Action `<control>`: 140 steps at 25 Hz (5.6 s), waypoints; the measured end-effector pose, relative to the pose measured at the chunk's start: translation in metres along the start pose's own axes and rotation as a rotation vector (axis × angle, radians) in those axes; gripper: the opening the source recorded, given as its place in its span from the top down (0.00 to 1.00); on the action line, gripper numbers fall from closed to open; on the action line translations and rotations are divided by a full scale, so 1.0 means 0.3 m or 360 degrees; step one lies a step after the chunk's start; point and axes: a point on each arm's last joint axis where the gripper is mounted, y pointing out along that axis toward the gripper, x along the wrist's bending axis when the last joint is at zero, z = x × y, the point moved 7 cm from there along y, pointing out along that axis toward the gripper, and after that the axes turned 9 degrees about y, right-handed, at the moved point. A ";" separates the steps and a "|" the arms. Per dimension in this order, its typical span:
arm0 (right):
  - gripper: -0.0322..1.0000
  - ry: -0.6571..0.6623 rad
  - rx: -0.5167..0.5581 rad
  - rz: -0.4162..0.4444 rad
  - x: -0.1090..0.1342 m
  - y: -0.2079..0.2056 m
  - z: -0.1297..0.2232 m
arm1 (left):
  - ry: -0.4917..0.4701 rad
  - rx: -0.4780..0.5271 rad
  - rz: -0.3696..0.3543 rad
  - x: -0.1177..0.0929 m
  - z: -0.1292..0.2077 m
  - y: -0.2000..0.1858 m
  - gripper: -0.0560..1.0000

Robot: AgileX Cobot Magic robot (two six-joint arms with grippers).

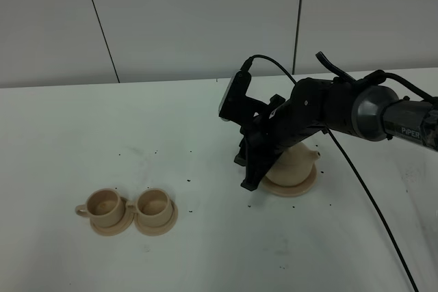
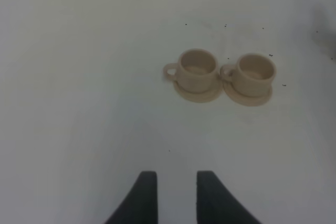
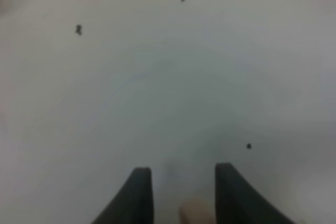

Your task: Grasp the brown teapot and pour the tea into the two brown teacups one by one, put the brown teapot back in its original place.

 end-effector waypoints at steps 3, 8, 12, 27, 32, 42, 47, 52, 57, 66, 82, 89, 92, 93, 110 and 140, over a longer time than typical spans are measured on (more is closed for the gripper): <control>0.70 0.0000 0.0008 -0.0012 0.004 0.000 0.003 | 0.0000 0.0000 0.0000 0.000 0.000 0.000 0.71; 0.70 -0.0001 0.0018 -0.0028 0.010 0.000 0.006 | 0.0000 0.0000 0.0000 0.000 0.000 0.000 0.71; 0.70 -0.0001 0.0027 -0.0043 0.014 0.000 0.009 | 0.0000 0.0000 0.0000 0.000 0.000 0.000 0.71; 0.70 -0.0079 -0.0026 0.0042 -0.014 0.000 -0.009 | 0.0000 0.0000 0.0000 0.000 0.000 0.000 0.71; 0.70 -0.0075 0.0006 0.0031 -0.008 0.042 0.021 | 0.0000 0.0000 0.0000 0.000 0.000 0.000 0.71; 0.70 -0.0073 0.0023 0.0008 0.000 0.048 0.030 | 0.0000 0.0000 0.0000 0.000 0.000 0.000 0.71; 0.70 -0.0073 0.0055 -0.0044 0.017 0.048 0.041 | 0.0000 0.0000 0.0000 0.000 0.000 0.000 0.71; 0.70 -0.0077 0.0068 -0.0069 0.025 0.040 0.042 | 0.0000 0.0000 0.0000 0.000 0.000 0.000 0.71; 0.70 -0.0076 0.0075 -0.0091 0.031 0.026 0.038 | 0.0000 0.0000 0.0000 0.000 0.000 0.000 0.71; 0.70 -0.0062 0.0090 -0.0117 0.040 0.025 0.044 | 0.0000 0.0000 0.0000 0.000 0.000 0.000 0.71; 0.70 -0.0053 0.0093 -0.0140 0.055 0.006 0.030 | 0.0000 0.0000 0.0000 0.000 0.000 0.000 0.71; 0.70 -0.0033 0.0122 -0.0184 0.073 -0.002 0.035 | 0.0000 0.0000 0.0000 0.000 0.000 0.000 0.71; 0.70 -0.0027 0.0135 -0.0194 0.076 -0.002 0.039 | 0.0000 0.0000 0.0000 0.000 0.000 0.000 0.71; 0.70 -0.0021 0.0139 -0.0196 0.077 -0.002 0.040 | 0.0000 0.0000 0.0000 0.000 0.000 0.000 0.71; 0.70 0.0052 0.0287 -0.0237 0.092 -0.020 0.083 | 0.0000 0.0000 0.0000 0.000 0.000 0.000 0.71; 0.70 0.0112 0.0388 -0.0268 0.104 -0.075 0.095 | 0.0000 0.0000 0.0000 0.000 0.000 0.000 0.71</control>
